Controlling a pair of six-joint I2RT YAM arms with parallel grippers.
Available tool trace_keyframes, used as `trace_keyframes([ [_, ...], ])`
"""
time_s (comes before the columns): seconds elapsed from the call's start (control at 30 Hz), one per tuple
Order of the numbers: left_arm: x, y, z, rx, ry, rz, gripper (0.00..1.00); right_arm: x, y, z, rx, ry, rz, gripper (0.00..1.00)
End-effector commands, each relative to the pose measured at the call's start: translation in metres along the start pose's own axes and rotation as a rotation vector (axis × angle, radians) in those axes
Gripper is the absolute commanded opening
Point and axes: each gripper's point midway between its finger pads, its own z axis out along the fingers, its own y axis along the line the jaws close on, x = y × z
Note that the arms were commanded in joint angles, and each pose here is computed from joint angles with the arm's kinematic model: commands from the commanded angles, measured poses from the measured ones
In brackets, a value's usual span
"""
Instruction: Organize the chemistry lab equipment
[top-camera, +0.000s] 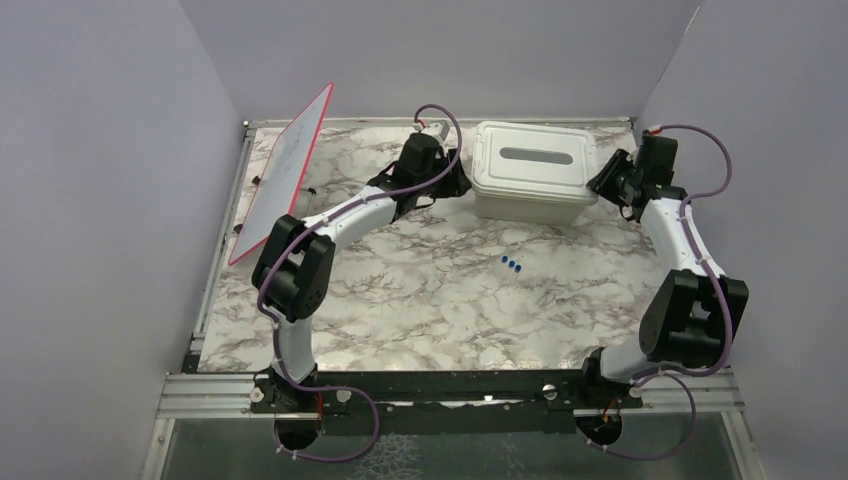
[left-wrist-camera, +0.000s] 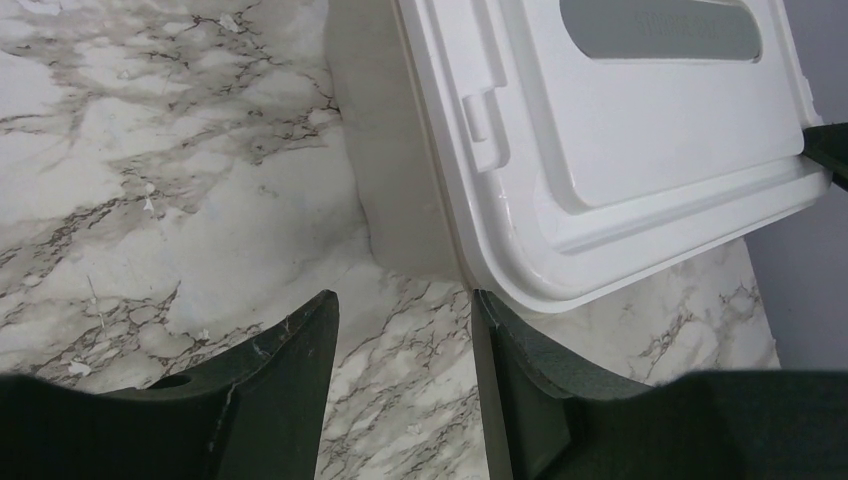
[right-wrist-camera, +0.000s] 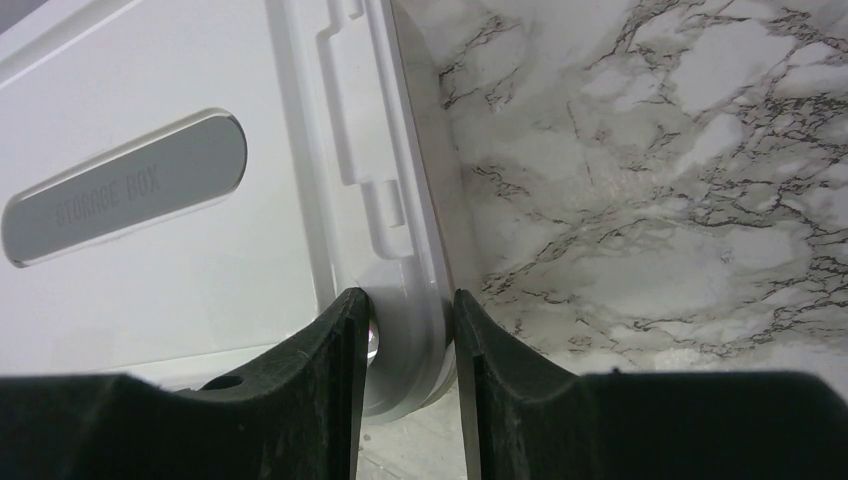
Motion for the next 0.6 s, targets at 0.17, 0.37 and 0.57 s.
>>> trace_keyframes([
  [0.17,-0.028,-0.026,-0.029,0.063,-0.062,0.016,0.55,-0.003,-0.010,-0.032,0.093,-0.037,-0.002,0.38],
  [0.37,-0.048,-0.037,-0.031,0.094,-0.113,0.032,0.61,-0.013,-0.003,-0.042,0.065,-0.083,-0.012,0.43],
  [0.57,-0.048,-0.039,-0.012,0.108,-0.095,0.040,0.65,-0.005,-0.010,-0.035,0.101,-0.042,-0.013,0.49],
])
